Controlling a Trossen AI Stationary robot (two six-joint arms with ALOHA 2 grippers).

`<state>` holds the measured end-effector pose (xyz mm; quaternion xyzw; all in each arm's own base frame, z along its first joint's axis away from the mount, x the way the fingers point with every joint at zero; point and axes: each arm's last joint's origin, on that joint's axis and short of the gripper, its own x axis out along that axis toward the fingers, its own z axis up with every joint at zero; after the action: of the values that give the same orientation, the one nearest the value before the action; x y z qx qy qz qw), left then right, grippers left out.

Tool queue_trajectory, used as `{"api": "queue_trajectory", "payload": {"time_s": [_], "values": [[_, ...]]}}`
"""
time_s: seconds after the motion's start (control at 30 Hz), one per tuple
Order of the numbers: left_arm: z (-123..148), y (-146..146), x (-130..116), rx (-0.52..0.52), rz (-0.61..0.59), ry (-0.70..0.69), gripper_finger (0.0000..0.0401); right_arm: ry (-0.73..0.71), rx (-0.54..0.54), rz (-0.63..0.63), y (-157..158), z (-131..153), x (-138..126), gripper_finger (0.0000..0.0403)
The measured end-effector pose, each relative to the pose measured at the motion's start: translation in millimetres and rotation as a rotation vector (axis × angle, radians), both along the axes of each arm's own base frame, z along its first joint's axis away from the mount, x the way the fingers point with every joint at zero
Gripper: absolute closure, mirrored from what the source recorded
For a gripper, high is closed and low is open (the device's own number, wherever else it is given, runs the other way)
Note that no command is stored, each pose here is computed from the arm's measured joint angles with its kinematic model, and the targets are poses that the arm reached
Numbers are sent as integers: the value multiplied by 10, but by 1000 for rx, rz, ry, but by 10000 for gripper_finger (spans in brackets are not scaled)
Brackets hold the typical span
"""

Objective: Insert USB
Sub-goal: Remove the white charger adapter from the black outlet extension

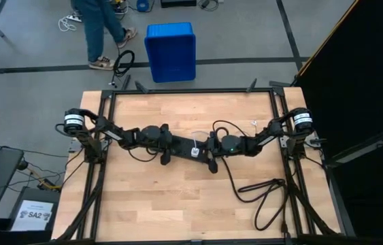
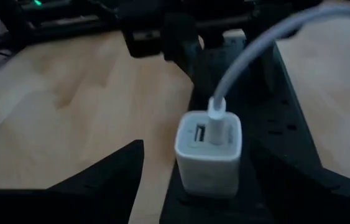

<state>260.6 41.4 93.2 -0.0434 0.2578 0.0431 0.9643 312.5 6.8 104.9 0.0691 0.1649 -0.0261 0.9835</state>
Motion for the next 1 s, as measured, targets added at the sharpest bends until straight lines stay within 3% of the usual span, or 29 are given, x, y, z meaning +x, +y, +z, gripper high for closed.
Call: {"api": "queue_trajectory", "payload": {"time_s": [0.33, 0.7, 1.0], "values": [[-4, 1, 0, 0, 3, -7, 188, 60, -39, -86, -42, 18, 93, 147], [-6, -9, 2, 2, 4, -9, 188, 88, -28, -41, -58, -6, 83, 295], [-1, -7, 12, -2, 6, -9, 188, 46, -1, -57, -90, 15, 88, 295]]}}
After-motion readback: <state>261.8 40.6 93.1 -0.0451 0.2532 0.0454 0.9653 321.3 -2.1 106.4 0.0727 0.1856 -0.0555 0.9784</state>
